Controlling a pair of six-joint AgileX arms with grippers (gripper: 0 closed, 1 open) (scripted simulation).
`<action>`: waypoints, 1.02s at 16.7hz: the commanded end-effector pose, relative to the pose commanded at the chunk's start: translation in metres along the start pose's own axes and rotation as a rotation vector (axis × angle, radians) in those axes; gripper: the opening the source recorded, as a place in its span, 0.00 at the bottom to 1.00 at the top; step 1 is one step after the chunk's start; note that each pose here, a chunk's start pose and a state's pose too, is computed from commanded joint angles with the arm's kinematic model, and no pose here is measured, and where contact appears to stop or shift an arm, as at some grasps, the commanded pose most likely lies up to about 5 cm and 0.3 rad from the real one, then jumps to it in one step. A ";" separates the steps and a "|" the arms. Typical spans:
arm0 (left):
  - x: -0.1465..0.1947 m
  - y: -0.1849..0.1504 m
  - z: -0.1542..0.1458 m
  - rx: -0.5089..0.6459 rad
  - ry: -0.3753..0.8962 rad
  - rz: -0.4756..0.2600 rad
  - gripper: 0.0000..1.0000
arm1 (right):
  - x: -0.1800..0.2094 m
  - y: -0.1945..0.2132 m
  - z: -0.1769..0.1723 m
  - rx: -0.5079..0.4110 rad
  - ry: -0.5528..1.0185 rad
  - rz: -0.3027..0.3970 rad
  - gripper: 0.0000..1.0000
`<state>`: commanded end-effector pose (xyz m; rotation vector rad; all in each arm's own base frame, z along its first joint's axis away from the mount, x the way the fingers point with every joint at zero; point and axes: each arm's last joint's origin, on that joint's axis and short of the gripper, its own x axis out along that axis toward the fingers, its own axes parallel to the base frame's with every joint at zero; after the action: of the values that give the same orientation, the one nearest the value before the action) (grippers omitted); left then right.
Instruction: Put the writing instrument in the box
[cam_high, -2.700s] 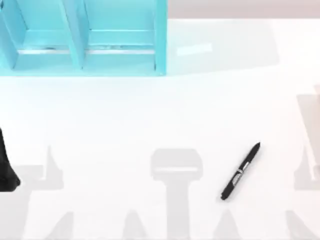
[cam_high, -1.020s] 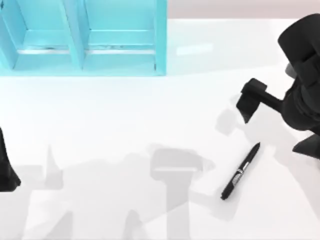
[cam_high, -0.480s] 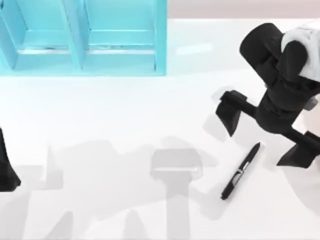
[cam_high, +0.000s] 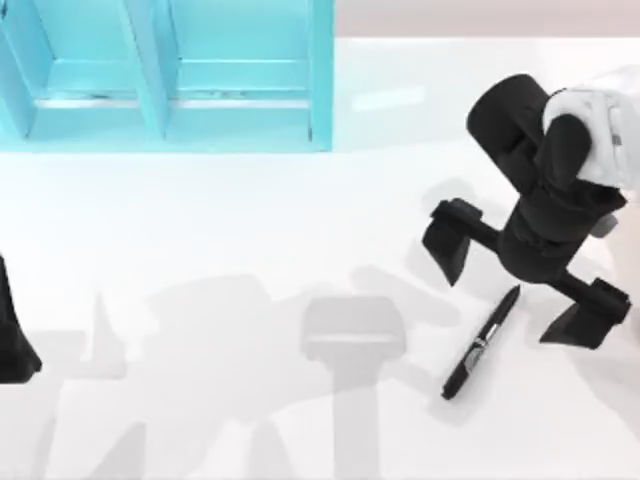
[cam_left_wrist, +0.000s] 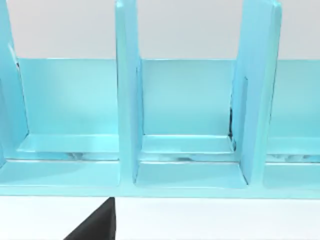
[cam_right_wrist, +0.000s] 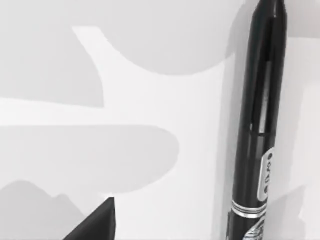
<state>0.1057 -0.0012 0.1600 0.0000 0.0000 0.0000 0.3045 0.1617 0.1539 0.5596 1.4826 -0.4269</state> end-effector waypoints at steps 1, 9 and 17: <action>0.000 0.000 0.000 0.000 0.000 0.000 1.00 | 0.012 0.001 0.000 0.000 -0.001 0.003 1.00; 0.000 0.000 0.000 0.000 0.000 0.000 1.00 | 0.068 -0.002 -0.002 0.000 -0.001 0.002 1.00; 0.000 0.000 0.000 0.000 0.000 0.000 1.00 | 0.068 -0.002 -0.002 0.000 -0.001 0.002 0.55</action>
<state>0.1057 -0.0012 0.1600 0.0000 0.0000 0.0000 0.3054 0.1655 0.0862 0.5607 1.4813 -0.4260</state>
